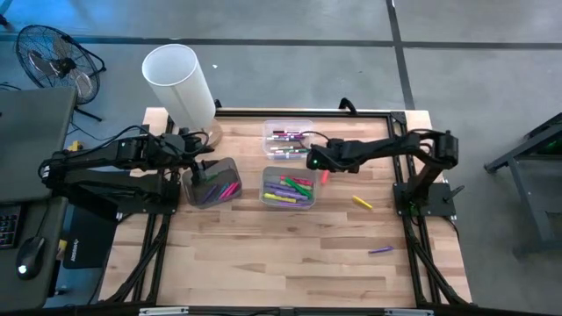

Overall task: Pick & Place Markers
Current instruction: Put the orange pen into the black bin

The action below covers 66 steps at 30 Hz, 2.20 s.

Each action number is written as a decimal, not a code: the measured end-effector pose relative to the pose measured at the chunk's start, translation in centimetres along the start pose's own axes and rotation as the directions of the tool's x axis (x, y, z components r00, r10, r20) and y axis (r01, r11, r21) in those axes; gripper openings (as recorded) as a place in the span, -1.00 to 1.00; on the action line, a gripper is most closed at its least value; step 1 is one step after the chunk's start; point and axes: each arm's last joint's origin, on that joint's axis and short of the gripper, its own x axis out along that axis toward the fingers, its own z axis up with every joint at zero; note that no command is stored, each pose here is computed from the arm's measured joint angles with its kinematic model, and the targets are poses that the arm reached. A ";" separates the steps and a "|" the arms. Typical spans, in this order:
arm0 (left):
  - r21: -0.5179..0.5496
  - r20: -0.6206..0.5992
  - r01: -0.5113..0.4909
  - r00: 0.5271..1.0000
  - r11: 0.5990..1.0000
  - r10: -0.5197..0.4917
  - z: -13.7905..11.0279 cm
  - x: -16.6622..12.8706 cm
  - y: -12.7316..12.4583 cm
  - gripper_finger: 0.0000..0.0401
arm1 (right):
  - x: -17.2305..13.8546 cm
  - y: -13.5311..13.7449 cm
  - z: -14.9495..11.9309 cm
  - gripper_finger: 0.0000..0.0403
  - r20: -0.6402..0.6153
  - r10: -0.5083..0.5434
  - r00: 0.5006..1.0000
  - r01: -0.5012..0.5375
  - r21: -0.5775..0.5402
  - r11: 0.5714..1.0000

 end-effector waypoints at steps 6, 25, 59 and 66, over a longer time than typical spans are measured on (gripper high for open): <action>-0.005 -0.007 0.033 0.999 0.999 -0.033 0.0 0.0 -0.1 -0.04 | 1.6 0.0 -1.0 -0.30 -0.072 -0.053 0.996 0.052 -0.013 0.999; -0.023 -0.008 0.035 0.999 0.999 -0.035 0.0 0.0 -0.1 -0.04 | 0.8 -0.1 -1.2 -0.30 -0.075 -0.034 0.997 0.034 0.006 0.999; -0.016 -0.040 0.054 0.998 0.998 -0.055 -0.3 0.0 -0.1 -0.04 | -3.3 -0.9 -0.1 -0.30 -0.025 0.019 1.000 -0.020 -0.029 0.999; -0.020 -0.027 0.057 0.998 0.998 -0.057 -0.2 0.0 -0.1 -0.04 | -0.6 -0.1 -0.7 -0.30 -0.089 0.006 0.996 -0.009 -0.028 1.000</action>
